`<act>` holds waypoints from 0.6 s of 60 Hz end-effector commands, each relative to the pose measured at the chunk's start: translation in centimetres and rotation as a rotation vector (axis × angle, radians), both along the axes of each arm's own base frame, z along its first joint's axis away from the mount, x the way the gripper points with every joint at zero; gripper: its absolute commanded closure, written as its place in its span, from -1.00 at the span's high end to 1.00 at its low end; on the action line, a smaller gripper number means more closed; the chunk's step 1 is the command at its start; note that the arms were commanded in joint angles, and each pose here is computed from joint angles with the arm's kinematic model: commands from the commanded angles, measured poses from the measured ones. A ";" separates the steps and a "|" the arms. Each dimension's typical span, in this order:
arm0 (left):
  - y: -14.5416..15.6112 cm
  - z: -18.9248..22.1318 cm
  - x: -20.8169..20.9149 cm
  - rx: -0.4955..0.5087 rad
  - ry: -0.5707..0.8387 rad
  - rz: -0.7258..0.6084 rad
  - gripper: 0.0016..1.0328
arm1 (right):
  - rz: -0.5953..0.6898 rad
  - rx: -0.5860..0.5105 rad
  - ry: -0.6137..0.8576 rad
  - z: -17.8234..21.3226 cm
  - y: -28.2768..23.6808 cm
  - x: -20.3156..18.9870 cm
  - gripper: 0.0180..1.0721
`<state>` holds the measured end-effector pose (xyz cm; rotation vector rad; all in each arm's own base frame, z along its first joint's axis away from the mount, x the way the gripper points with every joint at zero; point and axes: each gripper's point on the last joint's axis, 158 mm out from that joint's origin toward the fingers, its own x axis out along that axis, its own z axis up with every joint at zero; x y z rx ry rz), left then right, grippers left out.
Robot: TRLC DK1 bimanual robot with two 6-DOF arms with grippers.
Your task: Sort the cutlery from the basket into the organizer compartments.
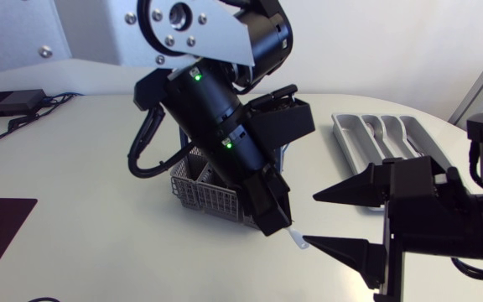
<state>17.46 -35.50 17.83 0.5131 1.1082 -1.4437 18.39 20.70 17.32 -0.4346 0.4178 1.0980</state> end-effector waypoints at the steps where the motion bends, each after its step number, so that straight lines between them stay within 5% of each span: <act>1: -1.0 0.8 -0.2 -0.035 0.002 -0.033 -0.95 | 0.008 -0.008 0.043 -1.5 0.3 -0.5 0.42; 12: -1.4 1.5 -0.2 -0.060 0.006 -0.036 -0.95 | 0.021 -0.016 0.059 -2.3 0.6 -0.6 0.23; 36: -1.6 2.1 -0.3 -0.077 0.014 -0.038 -0.95 | 0.040 -0.014 0.069 -2.3 1.3 -0.9 -0.51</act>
